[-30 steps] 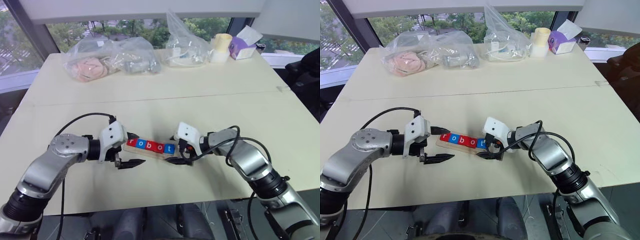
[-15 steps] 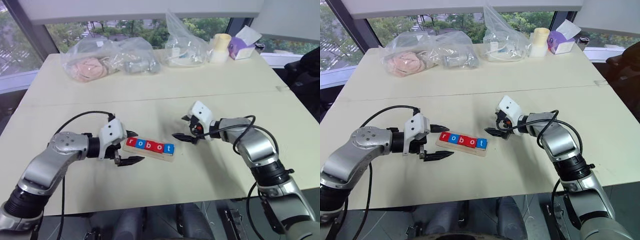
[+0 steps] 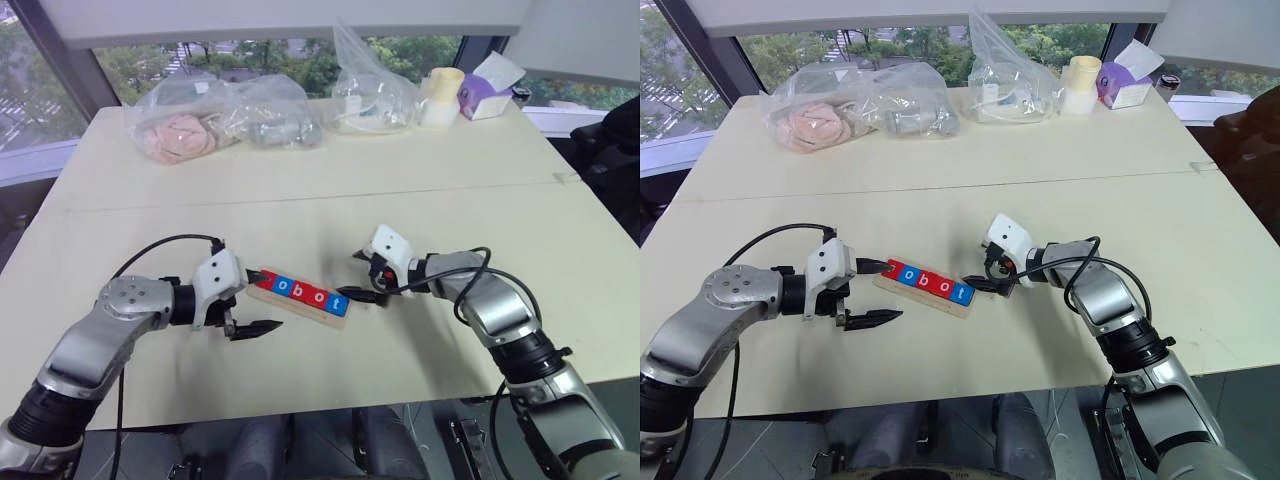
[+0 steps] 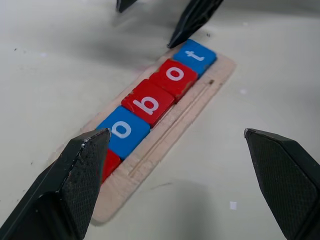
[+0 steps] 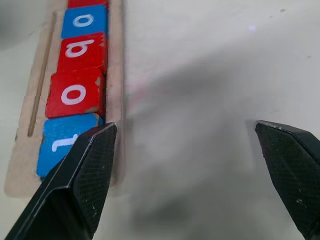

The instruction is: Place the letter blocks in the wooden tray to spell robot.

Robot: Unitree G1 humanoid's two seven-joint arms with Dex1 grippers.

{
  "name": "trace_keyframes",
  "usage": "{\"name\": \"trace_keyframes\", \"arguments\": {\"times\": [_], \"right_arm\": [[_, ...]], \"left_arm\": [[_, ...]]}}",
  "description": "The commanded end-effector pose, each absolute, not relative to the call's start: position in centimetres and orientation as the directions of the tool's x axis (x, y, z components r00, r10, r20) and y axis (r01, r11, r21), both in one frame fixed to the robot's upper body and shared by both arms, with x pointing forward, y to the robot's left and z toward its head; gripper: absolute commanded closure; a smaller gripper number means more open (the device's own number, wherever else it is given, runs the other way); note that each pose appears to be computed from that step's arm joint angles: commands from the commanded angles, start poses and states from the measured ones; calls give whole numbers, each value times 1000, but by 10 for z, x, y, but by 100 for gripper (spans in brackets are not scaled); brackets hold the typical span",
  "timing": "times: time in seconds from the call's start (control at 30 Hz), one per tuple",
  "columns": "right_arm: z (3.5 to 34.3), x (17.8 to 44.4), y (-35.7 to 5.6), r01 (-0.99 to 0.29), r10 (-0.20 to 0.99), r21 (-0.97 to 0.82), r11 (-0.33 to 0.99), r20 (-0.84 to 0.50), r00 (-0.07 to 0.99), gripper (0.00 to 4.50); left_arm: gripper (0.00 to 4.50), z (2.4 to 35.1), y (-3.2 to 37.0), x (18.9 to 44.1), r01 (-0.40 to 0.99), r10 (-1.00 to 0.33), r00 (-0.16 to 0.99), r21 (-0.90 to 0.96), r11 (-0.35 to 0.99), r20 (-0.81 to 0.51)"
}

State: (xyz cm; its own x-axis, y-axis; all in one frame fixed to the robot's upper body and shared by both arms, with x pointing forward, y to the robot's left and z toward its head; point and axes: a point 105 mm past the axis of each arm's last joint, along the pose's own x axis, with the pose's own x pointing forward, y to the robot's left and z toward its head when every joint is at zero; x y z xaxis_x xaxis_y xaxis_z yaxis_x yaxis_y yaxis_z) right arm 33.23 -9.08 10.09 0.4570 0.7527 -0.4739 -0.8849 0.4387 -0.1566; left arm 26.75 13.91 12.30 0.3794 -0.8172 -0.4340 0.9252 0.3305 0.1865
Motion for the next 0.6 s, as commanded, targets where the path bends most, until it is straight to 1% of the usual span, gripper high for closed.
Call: {"name": "trace_keyframes", "arguments": {"times": [0.03, 0.1, 0.17, 0.27, 0.33, 0.4, 0.5, 0.6], "right_arm": [[120, 334, -87, -874, 766, -207, 440, -421, 486, 5], [127, 342, -94, -846, 747, -245, 474, -396, 533, 5], [133, 344, -98, -831, 741, -268, 488, -376, 556, 5], [151, 340, -106, -810, 753, -287, 512, -304, 584, 5], [162, 327, -111, -813, 776, -261, 521, -251, 578, 5], [166, 310, -118, -824, 794, -199, 531, -222, 566, 5], [164, 286, -129, -830, 803, -114, 546, -212, 557, 5], [157, 265, -142, -822, 796, -29, 569, -233, 559, 5]], "left_arm": [[0, 128, 141, 270, 915, -820, 403, 217, 341, -408], [0, 130, 143, 274, 908, -822, 417, 199, 368, -387], [0, 133, 144, 275, 903, -825, 430, 186, 388, -368], [0, 134, 155, 270, 888, -806, 459, 186, 420, -373], [0, 132, 166, 263, 876, -789, 480, 165, 453, -384], [0, 130, 176, 255, 858, -769, 507, 146, 492, -389], [0, 133, 186, 245, 814, -744, 565, 99, 572, -357], [0, 132, 196, 238, 753, -707, 636, 48, 656, -309]]}}
